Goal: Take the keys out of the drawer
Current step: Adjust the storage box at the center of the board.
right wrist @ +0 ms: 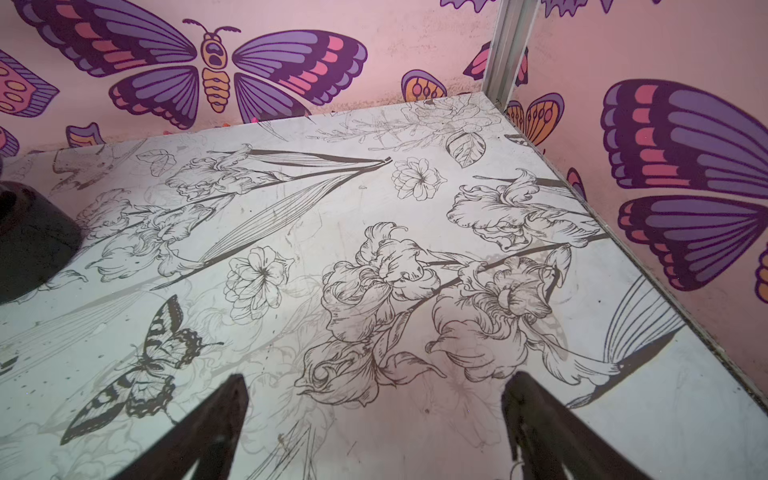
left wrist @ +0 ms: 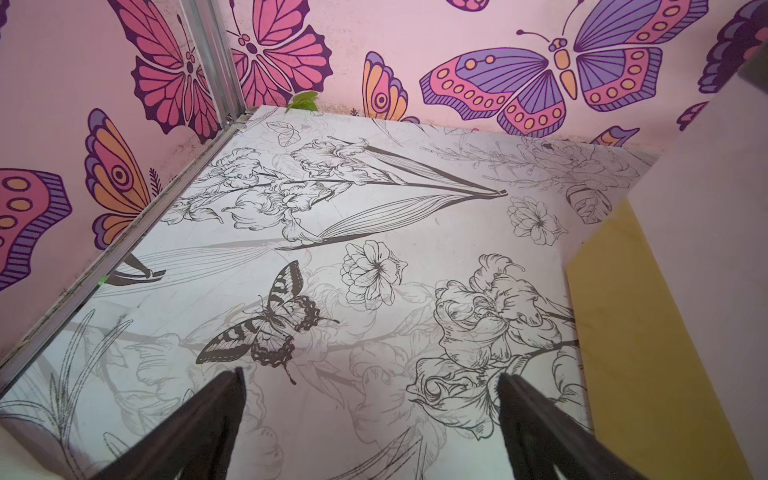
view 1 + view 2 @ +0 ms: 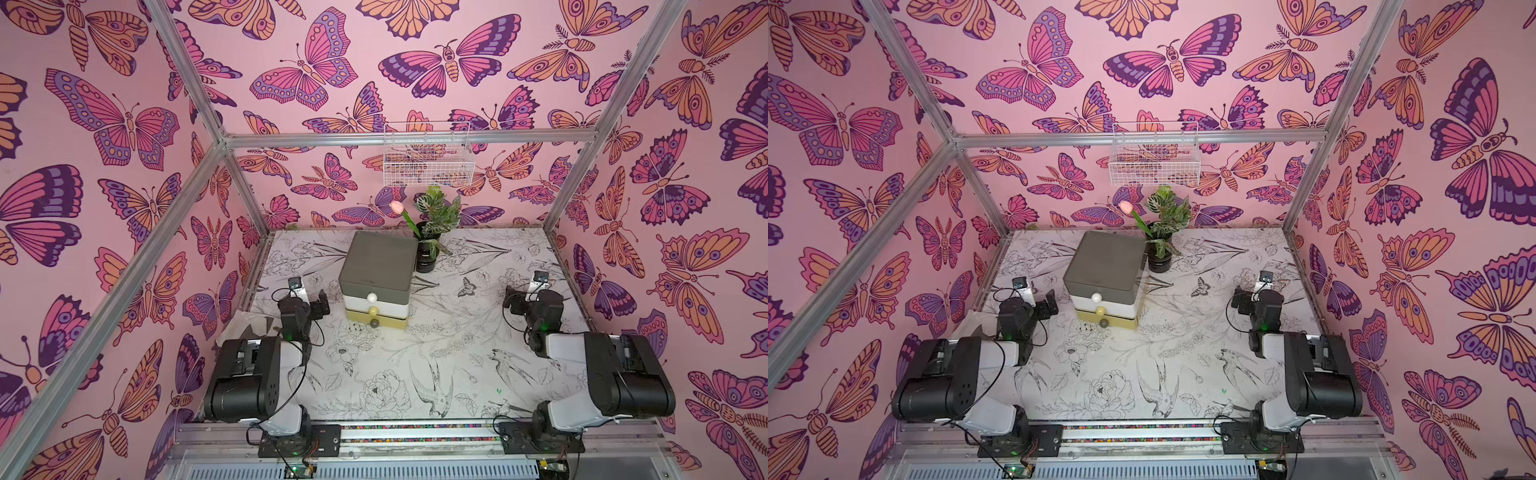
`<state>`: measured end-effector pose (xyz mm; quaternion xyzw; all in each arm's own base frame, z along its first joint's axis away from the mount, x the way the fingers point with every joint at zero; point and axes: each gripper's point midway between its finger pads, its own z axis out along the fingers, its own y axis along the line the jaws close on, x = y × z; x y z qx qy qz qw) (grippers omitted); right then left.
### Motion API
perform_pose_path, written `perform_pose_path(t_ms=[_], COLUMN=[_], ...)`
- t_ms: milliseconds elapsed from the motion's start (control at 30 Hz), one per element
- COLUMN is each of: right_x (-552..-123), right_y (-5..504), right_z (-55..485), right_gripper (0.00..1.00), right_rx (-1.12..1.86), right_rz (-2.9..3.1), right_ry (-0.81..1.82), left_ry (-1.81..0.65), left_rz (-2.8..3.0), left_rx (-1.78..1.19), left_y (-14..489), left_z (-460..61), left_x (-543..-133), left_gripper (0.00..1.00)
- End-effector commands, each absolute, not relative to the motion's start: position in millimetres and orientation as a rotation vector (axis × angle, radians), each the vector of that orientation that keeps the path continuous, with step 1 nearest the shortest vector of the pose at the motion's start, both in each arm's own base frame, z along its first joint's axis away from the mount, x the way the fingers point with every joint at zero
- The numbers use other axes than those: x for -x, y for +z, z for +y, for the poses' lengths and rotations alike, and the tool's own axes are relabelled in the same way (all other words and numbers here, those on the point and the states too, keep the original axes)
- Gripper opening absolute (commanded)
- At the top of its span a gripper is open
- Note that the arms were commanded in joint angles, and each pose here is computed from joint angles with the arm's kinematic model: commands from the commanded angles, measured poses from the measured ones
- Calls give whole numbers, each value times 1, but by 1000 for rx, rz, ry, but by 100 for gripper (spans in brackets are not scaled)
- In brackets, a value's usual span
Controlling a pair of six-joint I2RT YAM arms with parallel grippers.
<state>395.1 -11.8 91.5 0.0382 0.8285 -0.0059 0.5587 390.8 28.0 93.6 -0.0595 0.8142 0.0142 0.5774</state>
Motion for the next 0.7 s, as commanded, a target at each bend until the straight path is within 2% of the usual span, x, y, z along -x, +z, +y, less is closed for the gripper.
perform_pose_path(t_ms=[0,667], right_x=[-395,-395], right_y=[94,94], right_z=[-12,-13], right_gripper=[99,99], right_rx=[-96,-98], right_rz=[1947,1948], right_ry=[-3,-4], left_ry=[50,54], left_rz=[1911,1900], left_rx=[121,124], left_y=[90,90], left_z=[25,26], left_x=[-389,-389], left_gripper=[100,100])
